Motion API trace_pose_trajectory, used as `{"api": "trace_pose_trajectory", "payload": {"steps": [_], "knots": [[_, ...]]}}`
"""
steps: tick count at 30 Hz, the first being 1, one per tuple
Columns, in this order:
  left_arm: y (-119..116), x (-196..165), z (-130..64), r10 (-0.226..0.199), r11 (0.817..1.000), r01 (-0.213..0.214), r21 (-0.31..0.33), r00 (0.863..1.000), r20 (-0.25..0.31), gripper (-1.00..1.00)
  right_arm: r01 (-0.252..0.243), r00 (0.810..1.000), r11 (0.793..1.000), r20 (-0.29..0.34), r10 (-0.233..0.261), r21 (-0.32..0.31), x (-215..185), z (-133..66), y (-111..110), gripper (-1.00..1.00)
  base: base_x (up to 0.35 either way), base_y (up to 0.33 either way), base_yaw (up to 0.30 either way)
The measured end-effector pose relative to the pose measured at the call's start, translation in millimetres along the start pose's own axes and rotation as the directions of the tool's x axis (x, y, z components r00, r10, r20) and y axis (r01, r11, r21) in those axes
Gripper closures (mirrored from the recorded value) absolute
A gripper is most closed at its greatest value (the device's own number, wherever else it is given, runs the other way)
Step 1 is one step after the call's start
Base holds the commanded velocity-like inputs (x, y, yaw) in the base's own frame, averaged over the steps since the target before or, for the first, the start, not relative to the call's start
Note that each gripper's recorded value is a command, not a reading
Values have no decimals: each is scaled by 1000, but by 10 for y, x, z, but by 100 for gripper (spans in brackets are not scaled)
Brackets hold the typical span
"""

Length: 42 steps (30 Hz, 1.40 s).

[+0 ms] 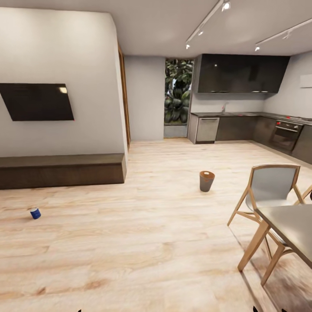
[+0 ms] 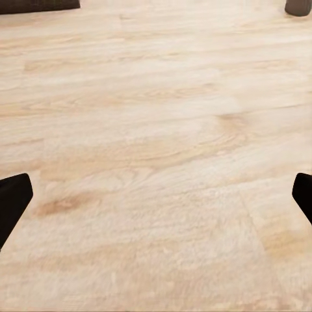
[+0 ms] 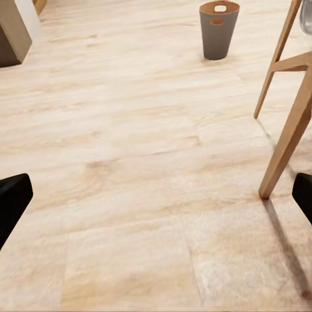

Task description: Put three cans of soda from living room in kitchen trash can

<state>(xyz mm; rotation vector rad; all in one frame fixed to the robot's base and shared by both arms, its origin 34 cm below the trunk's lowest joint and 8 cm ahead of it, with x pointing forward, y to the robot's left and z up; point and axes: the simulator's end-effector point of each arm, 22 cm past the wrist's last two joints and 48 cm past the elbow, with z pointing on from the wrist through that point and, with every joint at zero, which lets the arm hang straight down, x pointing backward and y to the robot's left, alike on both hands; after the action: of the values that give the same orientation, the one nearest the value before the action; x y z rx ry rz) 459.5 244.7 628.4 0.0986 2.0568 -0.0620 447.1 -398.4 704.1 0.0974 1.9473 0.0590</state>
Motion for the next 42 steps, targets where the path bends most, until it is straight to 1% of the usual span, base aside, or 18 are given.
{"api": "trace_pose_trajectory", "payload": {"steps": [21, 42], "knots": [[-3, 17, -1, 0, 1000, 0, 1, 1000, -5, -100, 0, 1000, 1000, -5, 0, 2, 17, 0, 0, -100, 324, 5, 0], [-5, 17, -1, 1, 1000, -1, 2, 1000, -5, -100, 0, 1000, 1000, -5, 0, 2, 19, 0, 1, -100, 324, 89, 0]]}}
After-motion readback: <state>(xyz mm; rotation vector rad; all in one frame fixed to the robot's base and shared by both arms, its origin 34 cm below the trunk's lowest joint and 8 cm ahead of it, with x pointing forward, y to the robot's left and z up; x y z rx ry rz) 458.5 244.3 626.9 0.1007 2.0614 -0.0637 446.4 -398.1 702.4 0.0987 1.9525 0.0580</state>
